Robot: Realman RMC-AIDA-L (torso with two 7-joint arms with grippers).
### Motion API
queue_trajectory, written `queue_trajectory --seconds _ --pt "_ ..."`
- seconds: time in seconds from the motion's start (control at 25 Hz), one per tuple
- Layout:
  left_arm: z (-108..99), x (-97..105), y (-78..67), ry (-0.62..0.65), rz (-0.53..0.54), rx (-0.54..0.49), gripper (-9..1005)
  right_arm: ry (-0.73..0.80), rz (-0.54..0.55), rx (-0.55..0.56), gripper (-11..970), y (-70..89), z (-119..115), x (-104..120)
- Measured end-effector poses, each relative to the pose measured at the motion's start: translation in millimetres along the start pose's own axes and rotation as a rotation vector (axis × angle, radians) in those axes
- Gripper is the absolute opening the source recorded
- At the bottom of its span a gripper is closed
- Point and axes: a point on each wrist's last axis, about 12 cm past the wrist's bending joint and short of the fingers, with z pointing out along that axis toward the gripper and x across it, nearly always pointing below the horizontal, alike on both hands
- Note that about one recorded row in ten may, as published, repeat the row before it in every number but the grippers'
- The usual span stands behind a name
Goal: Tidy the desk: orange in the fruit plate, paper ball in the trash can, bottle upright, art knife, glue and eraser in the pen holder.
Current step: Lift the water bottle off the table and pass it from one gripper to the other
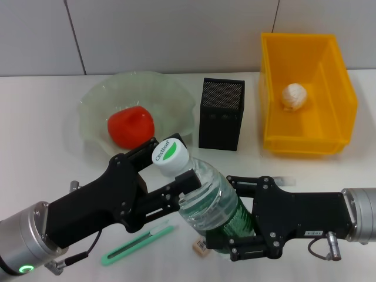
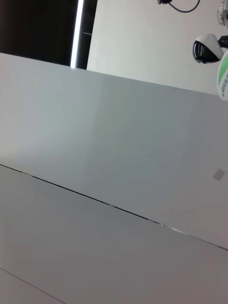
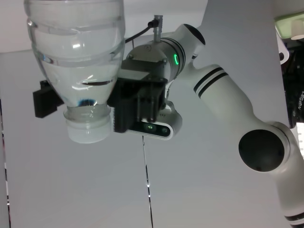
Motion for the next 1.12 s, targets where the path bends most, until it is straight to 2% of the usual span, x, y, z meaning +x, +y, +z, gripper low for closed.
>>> queue_trajectory --seconds 0.32,0.56,1.12 --pt "0.5 -3.7 4.6 -0.001 -0.001 -0.012 663 -0.002 0.0 0.0 756 -0.1 0.0 -0.3" --pt "4.2 -4.7 5.6 0.0 0.009 0.002 465 -0.007 -0.009 0.002 756 0.3 0.2 0.0" --pt "6.2 -5.1 3.3 -0.012 0.005 0.024 439 -0.026 -0.015 0.01 753 2.7 2.1 3.9"
